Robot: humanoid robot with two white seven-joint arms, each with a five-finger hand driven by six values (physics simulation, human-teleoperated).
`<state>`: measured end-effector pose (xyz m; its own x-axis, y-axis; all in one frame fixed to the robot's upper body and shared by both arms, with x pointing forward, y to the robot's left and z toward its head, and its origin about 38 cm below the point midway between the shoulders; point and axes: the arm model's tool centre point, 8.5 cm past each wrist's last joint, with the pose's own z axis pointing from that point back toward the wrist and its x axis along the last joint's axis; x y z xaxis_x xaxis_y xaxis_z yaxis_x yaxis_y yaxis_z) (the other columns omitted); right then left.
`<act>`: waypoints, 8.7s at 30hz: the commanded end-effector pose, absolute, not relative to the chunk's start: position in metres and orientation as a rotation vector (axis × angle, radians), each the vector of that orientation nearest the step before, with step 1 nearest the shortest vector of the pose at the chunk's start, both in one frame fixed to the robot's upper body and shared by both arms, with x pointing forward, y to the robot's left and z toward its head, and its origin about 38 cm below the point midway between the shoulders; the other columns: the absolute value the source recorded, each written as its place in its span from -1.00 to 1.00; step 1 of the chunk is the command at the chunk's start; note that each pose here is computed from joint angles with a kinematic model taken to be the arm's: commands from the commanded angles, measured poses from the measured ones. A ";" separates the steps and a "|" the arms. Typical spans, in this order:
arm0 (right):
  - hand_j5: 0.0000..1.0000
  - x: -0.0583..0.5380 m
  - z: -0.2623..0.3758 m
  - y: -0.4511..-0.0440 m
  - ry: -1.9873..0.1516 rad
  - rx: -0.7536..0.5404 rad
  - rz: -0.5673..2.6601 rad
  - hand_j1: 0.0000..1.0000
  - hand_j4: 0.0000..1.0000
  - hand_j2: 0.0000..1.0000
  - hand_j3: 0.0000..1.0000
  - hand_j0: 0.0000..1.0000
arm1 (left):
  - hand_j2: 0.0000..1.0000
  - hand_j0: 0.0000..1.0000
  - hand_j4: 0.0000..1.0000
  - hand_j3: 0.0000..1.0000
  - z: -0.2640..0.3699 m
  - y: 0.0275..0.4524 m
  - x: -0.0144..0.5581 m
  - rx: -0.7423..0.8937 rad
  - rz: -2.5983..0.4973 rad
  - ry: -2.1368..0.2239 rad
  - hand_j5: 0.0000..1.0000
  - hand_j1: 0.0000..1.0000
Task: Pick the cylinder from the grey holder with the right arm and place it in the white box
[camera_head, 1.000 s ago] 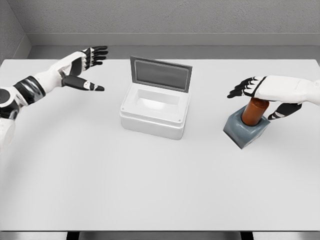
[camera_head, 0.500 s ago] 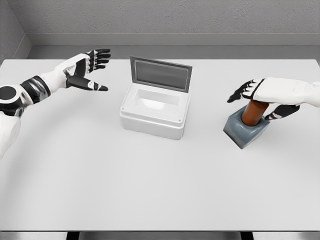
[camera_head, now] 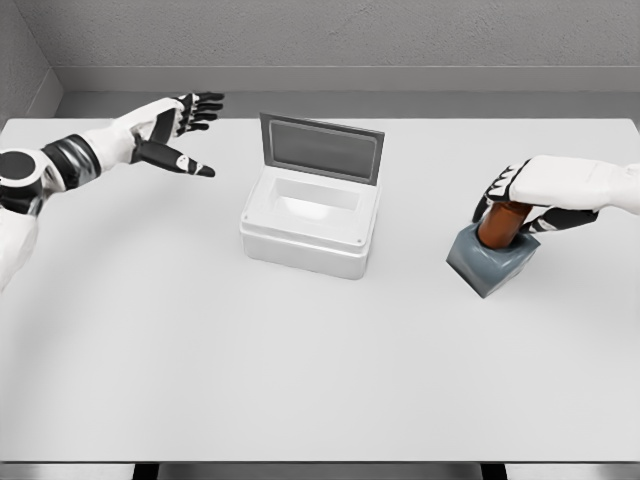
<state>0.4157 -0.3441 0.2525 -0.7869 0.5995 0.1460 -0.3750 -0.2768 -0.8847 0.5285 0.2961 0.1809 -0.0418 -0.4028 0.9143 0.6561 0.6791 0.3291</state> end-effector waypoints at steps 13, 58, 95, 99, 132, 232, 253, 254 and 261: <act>-0.05 0.417 0.259 -0.345 -1.377 -0.307 2.094 -0.05 -0.05 -0.05 -0.05 -0.05 | 1.00 1.00 1.00 1.00 0.195 0.305 0.533 -0.168 -0.953 -1.307 1.00 1.00; -0.16 0.432 0.305 -0.265 -1.616 -0.278 2.190 -0.16 -0.16 -0.16 -0.16 -0.16 | 1.00 1.00 1.00 1.00 0.210 0.316 0.539 -0.138 -0.906 -1.108 1.00 1.00; -0.16 0.437 0.321 -0.221 -1.681 -0.241 2.272 -0.16 -0.16 -0.16 -0.16 -0.16 | 1.00 1.00 1.00 1.00 0.207 0.321 0.538 -0.146 -0.861 -1.094 1.00 1.00; -0.16 0.437 0.315 -0.214 -1.664 -0.218 2.297 -0.16 -0.16 -0.16 -0.16 -0.16 | 1.00 1.00 1.00 1.00 0.207 0.327 0.537 -0.155 -0.831 -1.112 1.00 1.00; -0.16 0.457 0.316 -0.182 -1.602 -0.205 2.382 -0.16 -0.16 -0.16 -0.16 -0.16 | 1.00 1.00 1.00 1.00 0.207 0.328 0.537 -0.153 -0.829 -1.108 1.00 1.00; 1.00 0.427 0.335 -0.297 -1.567 -0.409 2.200 1.00 1.00 1.00 1.00 1.00 | 1.00 1.00 1.00 1.00 0.201 0.295 0.553 -0.164 -0.832 -1.081 1.00 1.00; 1.00 0.421 0.326 -0.318 -1.513 -0.418 2.173 1.00 1.00 1.00 1.00 1.00 | 1.00 1.00 1.00 1.00 0.188 0.254 0.582 -0.155 -0.805 -1.036 1.00 1.00; 1.00 0.421 0.326 -0.317 -1.515 -0.416 2.174 1.00 1.00 1.00 1.00 1.00 | 1.00 1.00 1.00 1.00 0.190 0.251 0.583 -0.155 -0.814 -1.047 1.00 1.00; 1.00 0.421 0.326 -0.316 -1.518 -0.413 2.174 1.00 1.00 1.00 1.00 1.00 | 1.00 1.00 1.00 1.00 0.198 0.246 0.587 -0.157 -0.849 -1.109 1.00 1.00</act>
<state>0.4209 -0.3167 0.3251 -0.8523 0.5230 0.0088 -0.1919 -0.2971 -0.9354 0.5864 0.2469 0.1983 0.1880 -0.5262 0.8293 0.6684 0.6872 0.2845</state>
